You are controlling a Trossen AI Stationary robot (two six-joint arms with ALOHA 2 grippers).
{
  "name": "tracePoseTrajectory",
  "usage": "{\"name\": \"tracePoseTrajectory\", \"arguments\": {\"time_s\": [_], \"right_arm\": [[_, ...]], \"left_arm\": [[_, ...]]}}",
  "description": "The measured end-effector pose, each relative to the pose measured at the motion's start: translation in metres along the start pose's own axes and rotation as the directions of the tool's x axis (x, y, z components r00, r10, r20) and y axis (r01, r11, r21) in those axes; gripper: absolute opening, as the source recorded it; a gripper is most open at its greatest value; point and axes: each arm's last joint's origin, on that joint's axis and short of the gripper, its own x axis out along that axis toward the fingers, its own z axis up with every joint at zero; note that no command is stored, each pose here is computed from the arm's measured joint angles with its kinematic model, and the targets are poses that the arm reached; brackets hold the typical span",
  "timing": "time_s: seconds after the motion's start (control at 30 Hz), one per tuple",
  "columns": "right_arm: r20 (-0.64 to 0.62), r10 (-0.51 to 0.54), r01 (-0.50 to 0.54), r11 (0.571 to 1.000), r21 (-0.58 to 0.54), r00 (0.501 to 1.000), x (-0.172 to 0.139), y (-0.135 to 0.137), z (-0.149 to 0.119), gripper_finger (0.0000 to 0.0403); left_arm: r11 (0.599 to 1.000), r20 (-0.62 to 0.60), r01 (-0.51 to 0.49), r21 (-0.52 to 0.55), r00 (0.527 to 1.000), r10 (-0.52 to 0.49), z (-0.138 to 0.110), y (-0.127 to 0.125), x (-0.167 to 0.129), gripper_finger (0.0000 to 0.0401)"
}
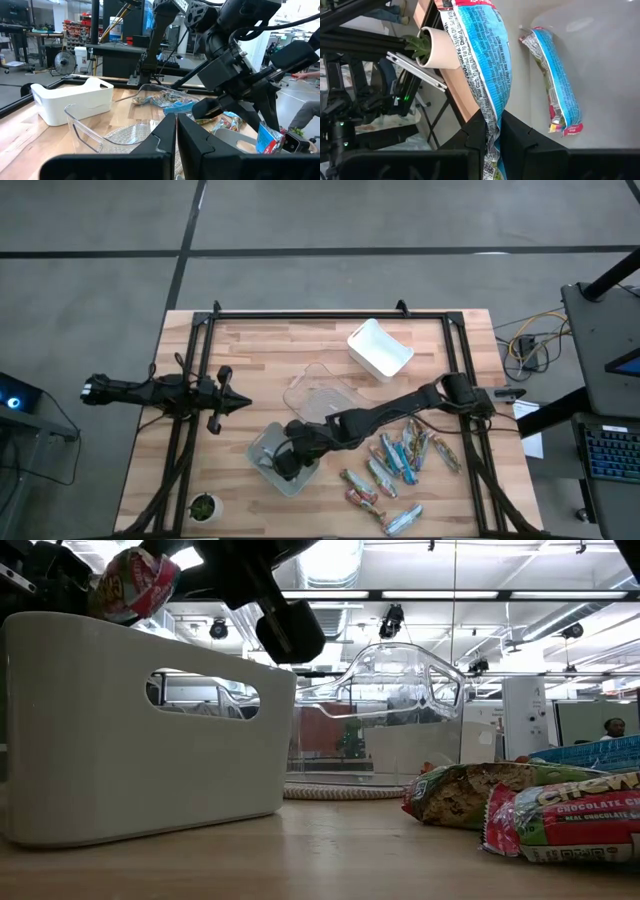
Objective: Pick and place Granola Bars by type
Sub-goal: Put the red granola bar into the gray bin
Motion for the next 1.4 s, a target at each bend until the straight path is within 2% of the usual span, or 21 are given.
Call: {"name": "tracePoseTrajectory", "arguments": {"time_s": [0.63, 0.77, 1.1, 1.4], "right_arm": [[-0.007, -0.011, 0.011, 1.0, -0.013, 1.0, 0.0009, -0.0026, -0.0003, 0.0037], [-0.023, -0.005, 0.005, 1.0, -0.027, 1.0, 0.0008, -0.0026, -0.0002, 0.0061], [-0.019, -0.007, 0.006, 1.0, -0.022, 1.0, 0.0006, -0.0035, 0.0022, 0.0157], [-0.034, -0.001, -0.001, 0.999, -0.039, 0.999, 0.0006, -0.0033, 0.0018, 0.0187]], "left_arm": [[1.0, 0.0, 0.0, 0.0, 1.0, 0.0, 0.0, 0.0, 0.0, 0.0], [1.0, 0.0, 0.0, 0.0, 1.0, 0.0, 0.0, 0.0, 0.0, 0.0], [1.0, 0.0, 0.0, 0.0, 1.0, 0.0, 0.0001, 0.0, 0.0, 0.0], [1.0, 0.0, 0.0, 0.0, 1.0, 0.0, 0.0, 0.0, 0.0, 0.0]]}}
